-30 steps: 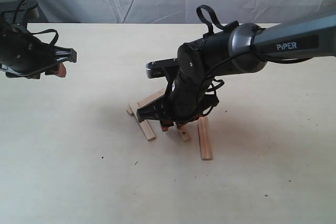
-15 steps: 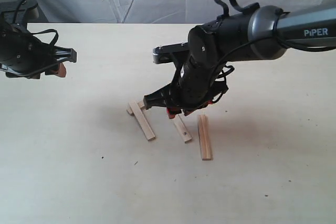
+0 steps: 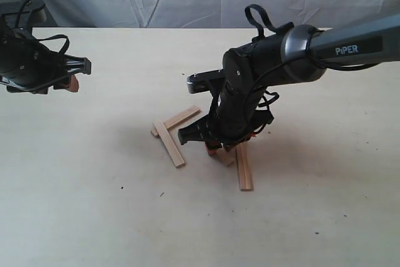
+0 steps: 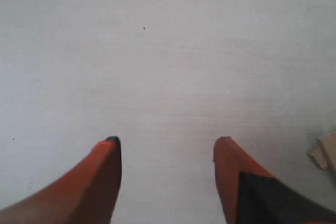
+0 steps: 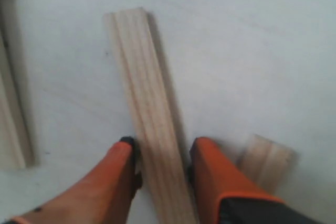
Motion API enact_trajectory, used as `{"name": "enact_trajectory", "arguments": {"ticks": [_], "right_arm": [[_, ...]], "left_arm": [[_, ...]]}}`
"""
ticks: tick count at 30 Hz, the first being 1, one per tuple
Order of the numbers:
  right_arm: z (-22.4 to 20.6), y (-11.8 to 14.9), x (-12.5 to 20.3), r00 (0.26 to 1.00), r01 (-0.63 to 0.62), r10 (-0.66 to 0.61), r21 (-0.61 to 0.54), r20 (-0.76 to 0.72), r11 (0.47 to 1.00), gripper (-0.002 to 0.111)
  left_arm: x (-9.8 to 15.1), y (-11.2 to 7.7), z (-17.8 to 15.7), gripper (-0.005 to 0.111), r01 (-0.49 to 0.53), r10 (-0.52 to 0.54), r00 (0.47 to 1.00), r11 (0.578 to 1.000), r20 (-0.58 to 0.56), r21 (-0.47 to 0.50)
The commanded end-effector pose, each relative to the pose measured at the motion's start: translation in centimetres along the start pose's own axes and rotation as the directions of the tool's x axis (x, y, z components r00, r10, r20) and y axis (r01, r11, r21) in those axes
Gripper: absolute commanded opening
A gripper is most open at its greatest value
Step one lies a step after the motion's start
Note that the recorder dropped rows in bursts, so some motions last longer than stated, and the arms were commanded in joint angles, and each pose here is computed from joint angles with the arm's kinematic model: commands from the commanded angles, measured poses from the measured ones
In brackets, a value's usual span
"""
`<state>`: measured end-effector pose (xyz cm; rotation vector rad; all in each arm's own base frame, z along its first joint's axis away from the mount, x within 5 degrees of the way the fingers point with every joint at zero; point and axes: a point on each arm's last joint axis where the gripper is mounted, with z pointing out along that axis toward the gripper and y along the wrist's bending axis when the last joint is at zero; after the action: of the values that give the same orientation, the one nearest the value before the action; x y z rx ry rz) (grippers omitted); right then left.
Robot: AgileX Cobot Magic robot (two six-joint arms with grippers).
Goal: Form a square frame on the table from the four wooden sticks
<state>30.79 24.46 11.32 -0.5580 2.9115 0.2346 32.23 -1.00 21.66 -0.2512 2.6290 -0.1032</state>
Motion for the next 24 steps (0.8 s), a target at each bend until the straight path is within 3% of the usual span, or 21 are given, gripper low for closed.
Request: {"name": "enact_trajectory", "arguments": {"ticks": [1,4,5,13,18,24], "right_arm": [[1.0,-0.2,0.4,0.999,0.013,-0.012,0.002,-0.032,1.0,0.023],[1.0,-0.2,0.4,0.999,0.013,-0.012,0.002,-0.032,1.0,0.001],[0.9,-0.2,0.3,1.0,0.013,-0.013,0.0,-0.025,1.0,0.0],[-1.5,0.0,-0.7,0.995,0.043,-0.042,-0.005,0.086,0.999,-0.001],[-3.7,0.2,-2.7,0.968,0.172,-0.179,0.054,0.173,0.984,-0.001],[-2.3,0.3,-3.6,0.919,0.347,-0.357,0.086,0.166,0.934,-0.001]], "left_arm": [[0.0,-0.2,-0.2,0.052,0.0,0.0,1.0,1.0,0.013,0.007],[0.0,-0.2,-0.2,0.052,0.0,0.0,1.0,1.0,0.013,0.007],[0.0,-0.2,-0.2,0.052,0.0,0.0,1.0,1.0,0.013,0.007],[0.0,-0.2,-0.2,0.052,0.0,0.0,1.0,1.0,0.013,0.007],[0.0,-0.2,-0.2,0.052,0.0,0.0,1.0,1.0,0.013,0.007],[0.0,-0.2,-0.2,0.052,0.0,0.0,1.0,1.0,0.013,0.007]]}}
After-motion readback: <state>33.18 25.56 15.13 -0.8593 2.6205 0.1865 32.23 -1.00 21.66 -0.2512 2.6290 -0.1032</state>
